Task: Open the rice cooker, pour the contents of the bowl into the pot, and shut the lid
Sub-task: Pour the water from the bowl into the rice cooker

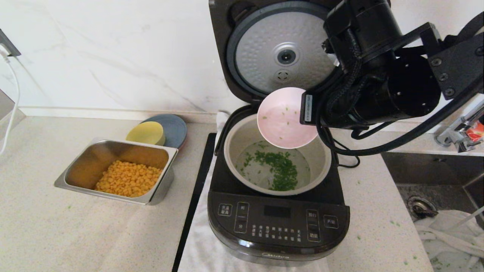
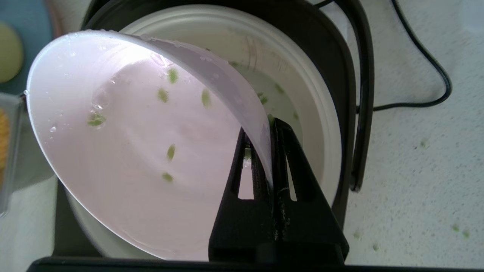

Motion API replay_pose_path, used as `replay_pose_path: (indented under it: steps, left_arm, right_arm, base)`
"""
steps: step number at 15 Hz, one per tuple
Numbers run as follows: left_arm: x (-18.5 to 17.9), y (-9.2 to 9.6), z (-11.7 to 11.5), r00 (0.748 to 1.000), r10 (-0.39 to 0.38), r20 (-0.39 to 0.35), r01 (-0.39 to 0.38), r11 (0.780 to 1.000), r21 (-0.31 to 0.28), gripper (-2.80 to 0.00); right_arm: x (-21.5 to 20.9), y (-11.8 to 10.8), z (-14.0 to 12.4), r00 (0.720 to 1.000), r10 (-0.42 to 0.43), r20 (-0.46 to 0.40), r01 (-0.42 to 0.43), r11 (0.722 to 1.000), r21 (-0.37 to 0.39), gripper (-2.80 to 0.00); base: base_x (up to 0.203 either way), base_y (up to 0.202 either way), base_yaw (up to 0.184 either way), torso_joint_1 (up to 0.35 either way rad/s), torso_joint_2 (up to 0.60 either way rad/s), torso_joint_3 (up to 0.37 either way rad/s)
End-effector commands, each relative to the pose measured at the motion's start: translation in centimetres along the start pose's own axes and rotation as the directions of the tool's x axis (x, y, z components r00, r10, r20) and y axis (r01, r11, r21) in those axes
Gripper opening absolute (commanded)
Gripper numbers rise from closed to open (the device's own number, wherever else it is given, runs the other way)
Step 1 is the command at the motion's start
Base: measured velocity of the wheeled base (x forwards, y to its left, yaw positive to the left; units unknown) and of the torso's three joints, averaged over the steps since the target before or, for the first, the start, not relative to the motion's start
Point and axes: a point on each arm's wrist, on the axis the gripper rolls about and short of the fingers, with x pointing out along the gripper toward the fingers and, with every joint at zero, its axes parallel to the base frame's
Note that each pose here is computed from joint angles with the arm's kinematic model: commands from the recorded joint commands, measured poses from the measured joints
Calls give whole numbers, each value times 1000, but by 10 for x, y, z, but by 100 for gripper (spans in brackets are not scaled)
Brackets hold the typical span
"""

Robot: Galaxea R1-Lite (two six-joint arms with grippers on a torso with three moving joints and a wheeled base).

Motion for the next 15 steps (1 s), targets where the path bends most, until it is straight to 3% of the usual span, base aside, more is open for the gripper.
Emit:
replay_pose_path:
  steps: [1,6,15]
  left_arm:
    - [0,0,-2,1000,0,-5,0,1000,1,-280]
    - [0,0,-2,1000,0,-7,0,1000,1,-280]
    - [0,0,-2,1000,0,-7,0,1000,0,-280]
  right_arm:
    - [11,8,-7,999,-42,15,42,999,-14,-280]
    - [17,26,-14,987,-112,117,120,990,-69,-280]
    - [42,48,-15,903,-241,355,292,952,-97,-280]
  base:
    - [0,0,0,0,0,0]
    - [0,0,0,0,0,0]
    - [0,0,0,0,0,0]
